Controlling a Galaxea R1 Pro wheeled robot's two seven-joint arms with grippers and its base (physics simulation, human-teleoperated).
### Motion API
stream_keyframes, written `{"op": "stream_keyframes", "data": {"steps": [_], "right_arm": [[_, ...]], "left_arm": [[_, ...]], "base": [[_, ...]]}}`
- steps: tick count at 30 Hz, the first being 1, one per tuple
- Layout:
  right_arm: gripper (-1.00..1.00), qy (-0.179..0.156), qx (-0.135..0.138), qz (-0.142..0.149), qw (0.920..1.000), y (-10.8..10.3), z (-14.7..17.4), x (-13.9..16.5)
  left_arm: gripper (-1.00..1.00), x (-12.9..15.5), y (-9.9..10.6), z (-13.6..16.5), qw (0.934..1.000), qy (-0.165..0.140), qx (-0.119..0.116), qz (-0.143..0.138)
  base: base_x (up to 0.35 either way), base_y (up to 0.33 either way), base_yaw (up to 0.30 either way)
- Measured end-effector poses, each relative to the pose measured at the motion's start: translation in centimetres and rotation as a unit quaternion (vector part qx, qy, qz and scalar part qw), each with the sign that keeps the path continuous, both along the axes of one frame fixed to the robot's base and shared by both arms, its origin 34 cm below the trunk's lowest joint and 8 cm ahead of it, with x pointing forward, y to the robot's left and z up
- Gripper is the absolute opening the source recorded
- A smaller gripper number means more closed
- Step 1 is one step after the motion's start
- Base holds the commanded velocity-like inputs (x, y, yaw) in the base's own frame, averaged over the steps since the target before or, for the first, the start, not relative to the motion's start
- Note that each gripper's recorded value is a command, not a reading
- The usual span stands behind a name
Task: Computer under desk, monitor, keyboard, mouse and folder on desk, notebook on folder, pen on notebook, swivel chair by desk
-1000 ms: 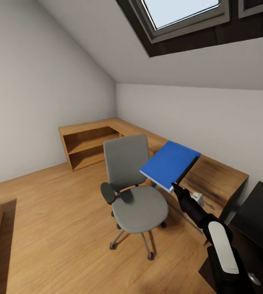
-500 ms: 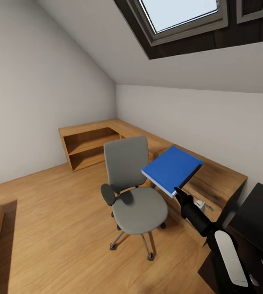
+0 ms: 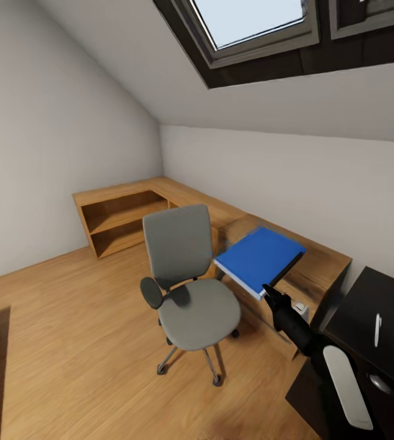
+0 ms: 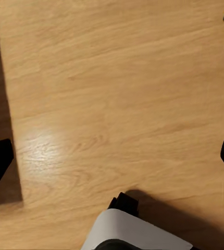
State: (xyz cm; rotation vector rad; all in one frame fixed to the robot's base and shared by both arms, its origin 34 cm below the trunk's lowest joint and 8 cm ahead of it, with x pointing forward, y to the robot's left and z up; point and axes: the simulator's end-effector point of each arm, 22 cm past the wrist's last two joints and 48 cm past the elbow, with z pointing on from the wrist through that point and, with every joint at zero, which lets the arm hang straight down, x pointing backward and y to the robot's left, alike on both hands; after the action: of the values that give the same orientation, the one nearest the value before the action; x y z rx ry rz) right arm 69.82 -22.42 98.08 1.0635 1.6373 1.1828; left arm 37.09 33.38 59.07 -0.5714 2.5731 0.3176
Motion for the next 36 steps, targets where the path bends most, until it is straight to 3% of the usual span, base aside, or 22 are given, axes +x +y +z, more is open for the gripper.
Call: {"op": "stream_keyframes", "data": {"steps": [2,5,17,22,28,30,34,36], "right_arm": [[-1.0,0.028,-0.006,-0.019,0.9994,-1.6,-1.3,-0.3],[-1.0,0.047,-0.008,-0.029,0.9984,-2.3,-1.9,-0.5],[-1.0,0.067,-0.01,-0.041,0.9968,-3.4,-2.9,-0.8],[-1.0,0.073,-0.01,-0.067,0.995,-6.0,-3.4,-1.1],[-1.0,0.076,-0.009,-0.071,0.9945,-6.4,-3.8,-1.1],[-1.0,0.078,-0.01,-0.071,0.9944,-6.5,-4.0,-1.1],[-1.0,0.08,-0.01,-0.071,0.9942,-6.5,-4.2,-1.1],[-1.0,0.082,-0.01,-0.071,0.9941,-6.4,-4.4,-1.1]], "left_arm": [[1.0,0.4,-0.2,0.6,0.9997,-0.021,0.009,-0.009],[1.0,0.1,0.0,0.9,0.9996,-0.025,0.013,-0.01],[1.0,-0.9,0.0,0.8,0.9998,-0.013,0.014,-0.012],[1.0,-1.4,0.0,0.6,0.9998,-0.006,0.014,-0.012],[1.0,-1.8,0.2,0.4,0.9998,-0.001,0.015,-0.01],[1.0,-3.5,0.3,-0.2,0.9997,0.02,0.015,-0.008],[1.0,-12.3,1.0,-2.2,0.9928,0.117,0.021,-0.006],[1.0,-15.1,0.6,-2.5,0.9887,0.148,0.019,-0.005]], "base": [[0.0,0.0,-0.193],[0.0,0.0,-0.189],[0.0,0.0,-0.199],[0.0,0.0,-0.211],[0.0,0.0,-0.211],[0.0,0.0,-0.211],[0.0,0.0,-0.211],[0.0,0.0,-0.211]]}}
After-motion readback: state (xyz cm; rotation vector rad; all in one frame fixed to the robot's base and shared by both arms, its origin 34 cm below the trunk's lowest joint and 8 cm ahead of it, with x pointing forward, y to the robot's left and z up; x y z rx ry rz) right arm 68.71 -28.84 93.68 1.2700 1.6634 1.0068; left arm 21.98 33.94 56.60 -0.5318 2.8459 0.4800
